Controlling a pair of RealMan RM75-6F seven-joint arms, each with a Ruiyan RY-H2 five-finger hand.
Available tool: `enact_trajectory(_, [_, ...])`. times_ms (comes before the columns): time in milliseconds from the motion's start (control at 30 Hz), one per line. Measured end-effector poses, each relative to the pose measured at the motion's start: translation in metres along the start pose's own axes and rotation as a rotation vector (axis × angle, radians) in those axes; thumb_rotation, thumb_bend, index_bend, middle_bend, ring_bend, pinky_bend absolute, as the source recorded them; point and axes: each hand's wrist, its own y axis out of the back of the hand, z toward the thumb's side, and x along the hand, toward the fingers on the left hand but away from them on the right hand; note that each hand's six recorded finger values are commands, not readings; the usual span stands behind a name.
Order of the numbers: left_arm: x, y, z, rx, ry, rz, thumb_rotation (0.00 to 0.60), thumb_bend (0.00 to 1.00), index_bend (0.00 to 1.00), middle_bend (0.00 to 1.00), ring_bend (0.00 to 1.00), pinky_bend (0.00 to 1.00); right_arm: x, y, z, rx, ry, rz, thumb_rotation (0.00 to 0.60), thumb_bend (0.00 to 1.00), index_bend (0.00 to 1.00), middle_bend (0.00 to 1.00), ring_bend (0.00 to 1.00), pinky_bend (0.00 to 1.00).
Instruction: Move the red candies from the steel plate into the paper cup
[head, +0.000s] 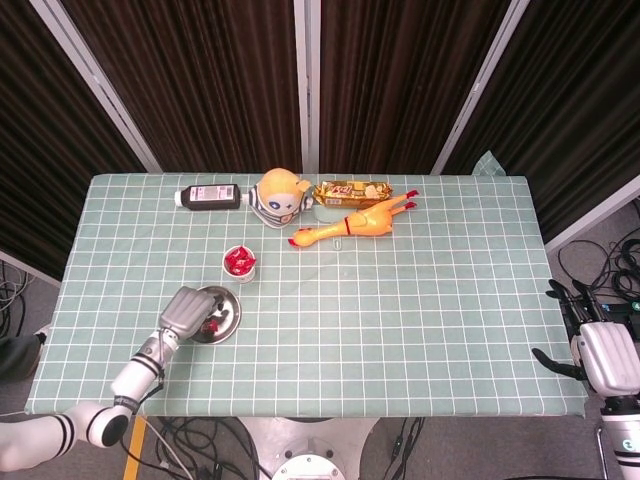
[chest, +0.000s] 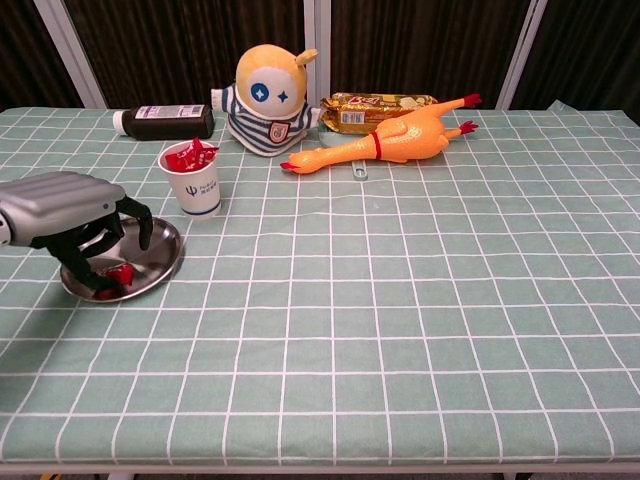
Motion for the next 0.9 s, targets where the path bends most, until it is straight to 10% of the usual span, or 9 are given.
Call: enact_trajectory(900, [-0.009, -0.009, -0.01, -0.01, 0.054, -0.03, 0.6, 0.27, 0.57, 0.88, 0.79, 0.98, 0.002, 0.002, 0.001, -0.001, 0.004, -0.005, 0.6, 0.08, 0.04, 0.2, 0.01, 0.24])
